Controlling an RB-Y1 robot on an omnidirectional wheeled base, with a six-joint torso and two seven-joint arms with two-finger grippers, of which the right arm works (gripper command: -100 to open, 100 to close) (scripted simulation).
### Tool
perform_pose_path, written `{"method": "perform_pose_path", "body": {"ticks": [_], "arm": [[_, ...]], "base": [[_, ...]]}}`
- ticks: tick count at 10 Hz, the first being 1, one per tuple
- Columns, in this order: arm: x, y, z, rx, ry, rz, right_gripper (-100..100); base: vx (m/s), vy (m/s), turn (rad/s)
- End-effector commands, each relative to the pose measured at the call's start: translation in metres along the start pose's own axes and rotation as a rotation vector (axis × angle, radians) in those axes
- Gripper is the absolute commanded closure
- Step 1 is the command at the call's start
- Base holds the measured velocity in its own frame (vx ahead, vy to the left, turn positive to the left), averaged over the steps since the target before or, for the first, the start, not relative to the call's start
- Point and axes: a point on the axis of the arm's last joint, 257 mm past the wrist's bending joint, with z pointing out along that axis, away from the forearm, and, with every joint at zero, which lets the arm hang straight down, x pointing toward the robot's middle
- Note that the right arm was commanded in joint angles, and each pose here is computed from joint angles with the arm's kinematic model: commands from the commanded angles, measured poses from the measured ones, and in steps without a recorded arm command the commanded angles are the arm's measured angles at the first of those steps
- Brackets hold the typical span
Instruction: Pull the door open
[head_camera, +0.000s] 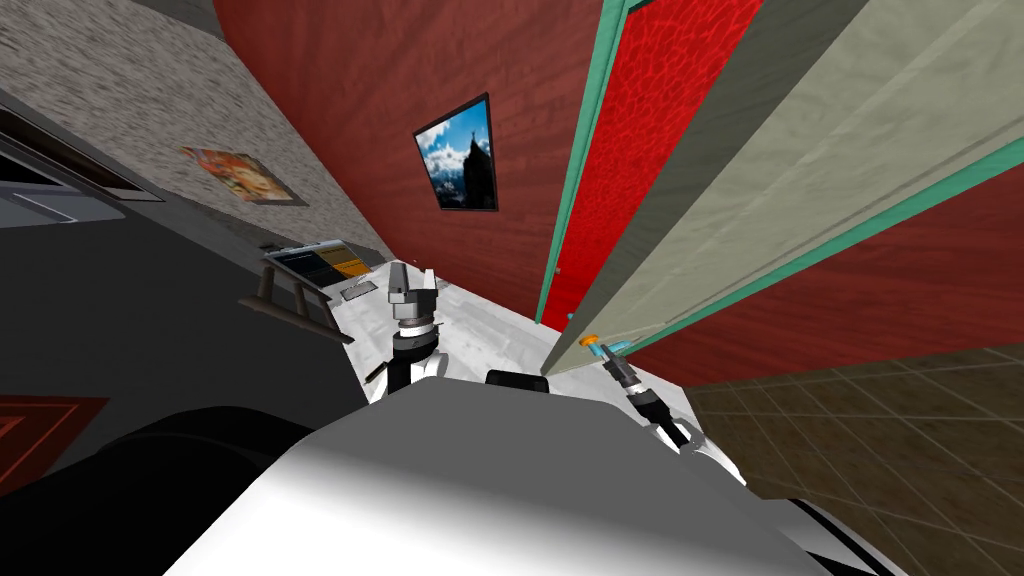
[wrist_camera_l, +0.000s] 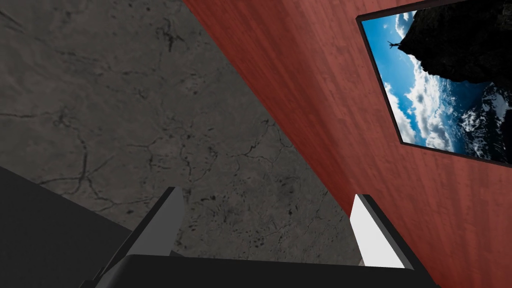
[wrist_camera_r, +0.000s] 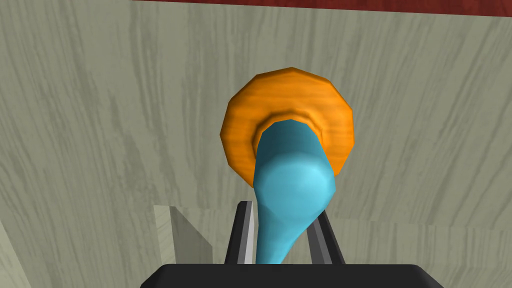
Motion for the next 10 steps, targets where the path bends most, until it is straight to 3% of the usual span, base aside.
{"method": "perform_pose_path", "body": {"ticks": [1, 3, 4, 10], "arm": [[0.009, 0.004, -0.0081, -0.009, 0.039, -0.002, 100], [0.018, 0.005, -0.0153, -0.012, 0.076, 0.001, 100], [0.014, 0.005, -0.01, -0.013, 0.063, -0.002, 100], [0.031, 0.007, -0.0276, -0.021, 0.133, -0.004, 100]], "base": [[-0.052, -0.124, -0.024], [-0.1, -0.062, 0.054], [-0.036, -0.02, 0.018], [0.007, 0.024, -0.097]]}}
